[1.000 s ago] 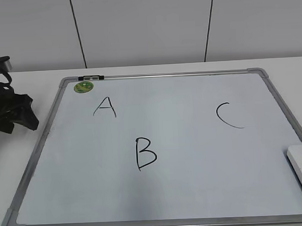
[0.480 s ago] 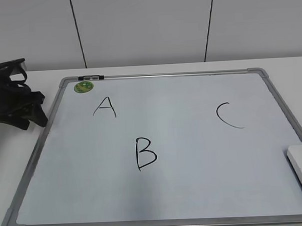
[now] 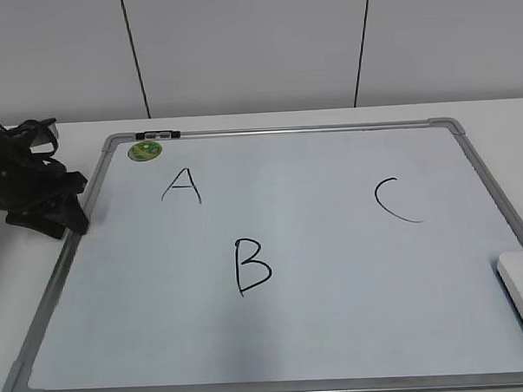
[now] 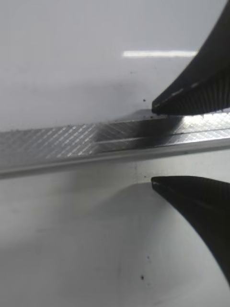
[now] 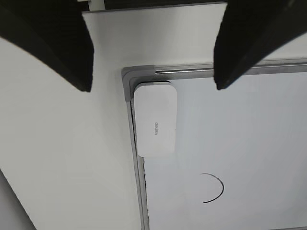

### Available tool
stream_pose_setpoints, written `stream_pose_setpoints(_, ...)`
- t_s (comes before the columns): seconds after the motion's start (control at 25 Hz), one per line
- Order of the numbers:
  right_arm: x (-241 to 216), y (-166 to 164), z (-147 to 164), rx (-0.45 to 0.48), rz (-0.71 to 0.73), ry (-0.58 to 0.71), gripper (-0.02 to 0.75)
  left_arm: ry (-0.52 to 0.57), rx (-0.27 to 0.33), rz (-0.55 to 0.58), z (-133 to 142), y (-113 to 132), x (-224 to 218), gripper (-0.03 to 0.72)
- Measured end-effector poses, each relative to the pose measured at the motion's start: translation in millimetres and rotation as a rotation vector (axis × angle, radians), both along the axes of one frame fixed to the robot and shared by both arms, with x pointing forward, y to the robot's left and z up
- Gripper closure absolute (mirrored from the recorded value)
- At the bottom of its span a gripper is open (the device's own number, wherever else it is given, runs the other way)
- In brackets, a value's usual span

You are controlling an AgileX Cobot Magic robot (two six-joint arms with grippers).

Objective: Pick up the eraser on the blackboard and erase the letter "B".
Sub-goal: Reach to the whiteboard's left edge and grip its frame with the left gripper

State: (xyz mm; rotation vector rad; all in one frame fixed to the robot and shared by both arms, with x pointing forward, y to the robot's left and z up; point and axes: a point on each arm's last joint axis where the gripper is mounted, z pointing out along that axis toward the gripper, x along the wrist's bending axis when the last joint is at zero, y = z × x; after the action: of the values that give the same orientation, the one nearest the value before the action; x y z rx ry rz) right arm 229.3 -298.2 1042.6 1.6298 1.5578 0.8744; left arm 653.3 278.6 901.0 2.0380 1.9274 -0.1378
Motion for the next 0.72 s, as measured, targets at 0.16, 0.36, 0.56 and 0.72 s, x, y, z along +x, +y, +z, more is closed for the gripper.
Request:
stream_pose_setpoints(0.16,0.0,0.0,0.0,0.0,0.0,0.0,0.157,0.015,-0.011,0.005,-4.8,-0.9,-0.1,0.407)
stream_pose_setpoints(0.36,0.0,0.0,0.0,0.0,0.0,0.0,0.157,0.028,-0.035,0.006,-2.0,-2.9,1.5,0.418)
stream_pose_setpoints(0.56,0.0,0.0,0.0,0.0,0.0,0.0,0.157,0.035,-0.043,0.001,-0.2,-3.6,2.4,0.43)
stream_pose_setpoints(0.72,0.0,0.0,0.0,0.0,0.0,0.0,0.157,0.042,-0.044,-0.001,-1.0,-3.7,1.9,0.452)
